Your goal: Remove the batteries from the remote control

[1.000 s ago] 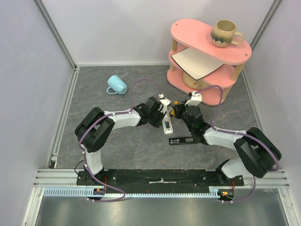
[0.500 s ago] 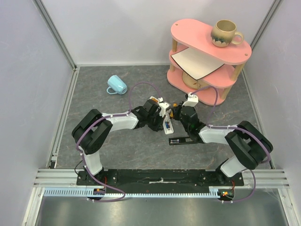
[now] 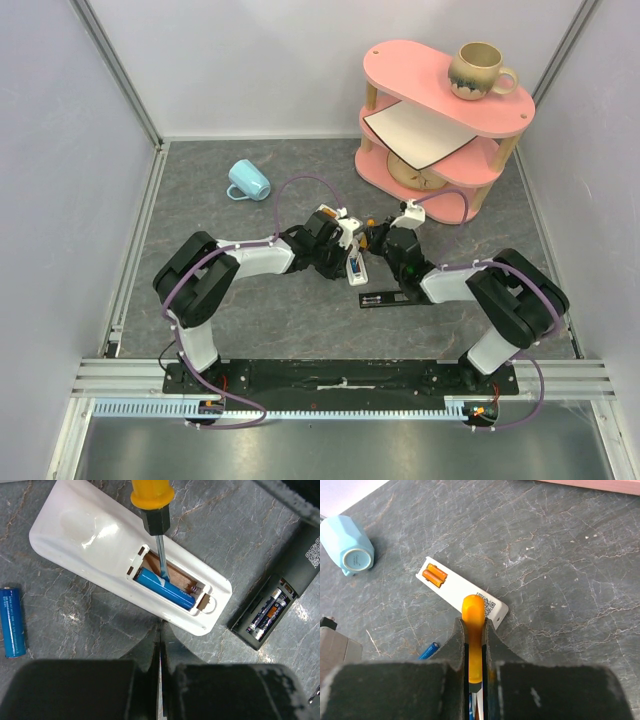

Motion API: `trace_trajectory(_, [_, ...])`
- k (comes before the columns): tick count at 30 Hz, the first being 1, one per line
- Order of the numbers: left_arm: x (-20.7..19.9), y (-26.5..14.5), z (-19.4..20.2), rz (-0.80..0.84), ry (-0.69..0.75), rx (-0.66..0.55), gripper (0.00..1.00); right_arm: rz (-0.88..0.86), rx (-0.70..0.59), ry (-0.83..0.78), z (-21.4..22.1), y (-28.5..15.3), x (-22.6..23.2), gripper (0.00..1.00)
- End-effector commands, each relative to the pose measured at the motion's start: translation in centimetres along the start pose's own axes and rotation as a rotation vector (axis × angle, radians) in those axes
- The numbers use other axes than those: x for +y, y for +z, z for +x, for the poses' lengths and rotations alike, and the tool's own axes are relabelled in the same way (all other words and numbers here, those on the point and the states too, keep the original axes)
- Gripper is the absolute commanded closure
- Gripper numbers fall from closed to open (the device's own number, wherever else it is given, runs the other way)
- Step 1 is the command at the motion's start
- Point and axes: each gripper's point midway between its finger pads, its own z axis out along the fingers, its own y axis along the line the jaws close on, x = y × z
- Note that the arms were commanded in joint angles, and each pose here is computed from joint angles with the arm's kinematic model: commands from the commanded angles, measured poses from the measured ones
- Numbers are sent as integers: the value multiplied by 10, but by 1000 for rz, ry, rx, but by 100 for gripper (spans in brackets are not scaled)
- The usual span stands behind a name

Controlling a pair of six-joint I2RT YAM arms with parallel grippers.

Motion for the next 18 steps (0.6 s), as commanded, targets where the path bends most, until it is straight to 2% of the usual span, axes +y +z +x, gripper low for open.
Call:
trace_trajectory(1, [1,7,15,-3,-37,63,98,-88,56,129,18,-9,13,100])
trace_trajectory(10, [0,9,15,-1,-39,68,98,-114,85,256,21,-11,-1,100])
trace_trajectory(18, [-1,11,18,7,-44,82,98,-184,81,275,7,-14,19,100])
